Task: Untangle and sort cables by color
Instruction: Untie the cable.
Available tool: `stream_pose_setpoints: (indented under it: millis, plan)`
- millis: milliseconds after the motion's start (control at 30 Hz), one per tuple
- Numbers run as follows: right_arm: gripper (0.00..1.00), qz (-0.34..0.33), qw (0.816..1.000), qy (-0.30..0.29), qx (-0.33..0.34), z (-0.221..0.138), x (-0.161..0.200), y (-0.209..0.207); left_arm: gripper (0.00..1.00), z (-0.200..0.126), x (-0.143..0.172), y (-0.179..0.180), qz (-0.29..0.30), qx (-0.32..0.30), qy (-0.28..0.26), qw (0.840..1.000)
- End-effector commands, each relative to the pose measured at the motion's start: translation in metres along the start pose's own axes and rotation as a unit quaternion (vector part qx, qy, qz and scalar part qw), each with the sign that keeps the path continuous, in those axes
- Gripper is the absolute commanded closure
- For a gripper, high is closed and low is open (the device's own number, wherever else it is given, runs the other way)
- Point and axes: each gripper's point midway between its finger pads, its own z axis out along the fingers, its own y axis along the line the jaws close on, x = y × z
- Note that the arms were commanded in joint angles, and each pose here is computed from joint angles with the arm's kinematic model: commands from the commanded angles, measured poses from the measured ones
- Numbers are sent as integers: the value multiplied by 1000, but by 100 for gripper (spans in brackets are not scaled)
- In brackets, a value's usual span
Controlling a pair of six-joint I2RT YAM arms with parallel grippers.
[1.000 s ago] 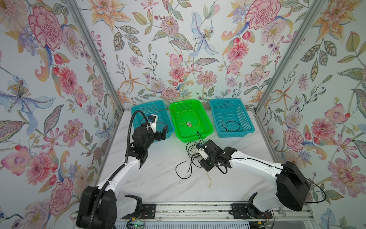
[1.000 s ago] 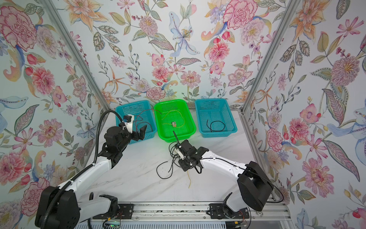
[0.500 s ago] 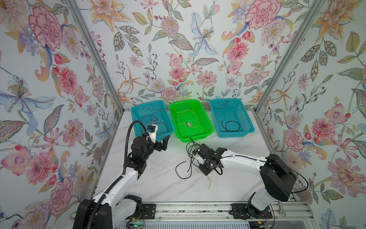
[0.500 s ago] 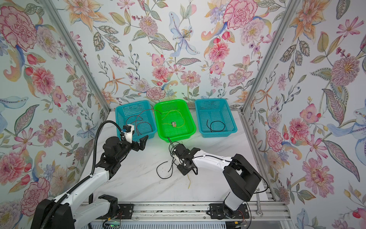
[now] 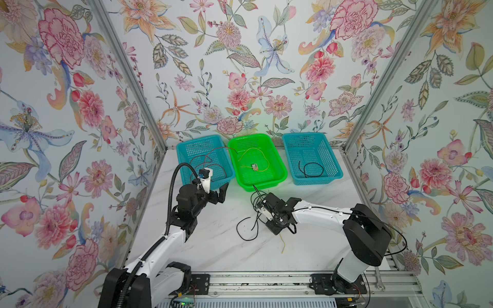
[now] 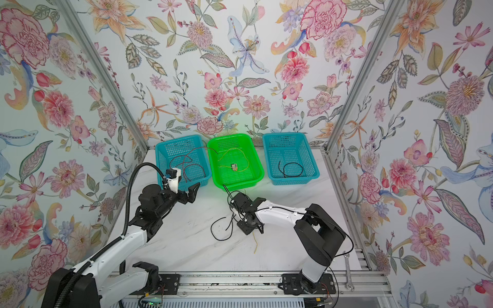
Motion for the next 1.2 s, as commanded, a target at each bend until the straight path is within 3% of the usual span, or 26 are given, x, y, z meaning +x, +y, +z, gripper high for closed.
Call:
stream_pose_setpoints:
  millis: [0, 300, 500, 667, 867, 1167]
  plan:
    - [87, 2, 1000, -18, 5, -15, -11, -3, 1, -2, -6, -7, -1, 15, -15, 1000]
    - [96, 52, 992, -91, -68, -61, -29, -2, 1, 0, -3, -31, 21, 50, -13, 998]
    - [96, 89, 965, -192, -155, -125, -51, -2, 1, 1, 4, -67, 33, 112, -21, 993]
    - [97, 91, 948, -232, -198, -158, -55, 0, 1, 3, 4, -104, 43, 172, -33, 984]
    - [97, 99, 939, -254, -209, -171, -56, -4, 1, 11, 13, -152, 62, 231, -35, 970]
    - [96, 98, 927, -271, -241, -174, -60, 5, 1, 47, 43, -199, 46, 269, -17, 962]
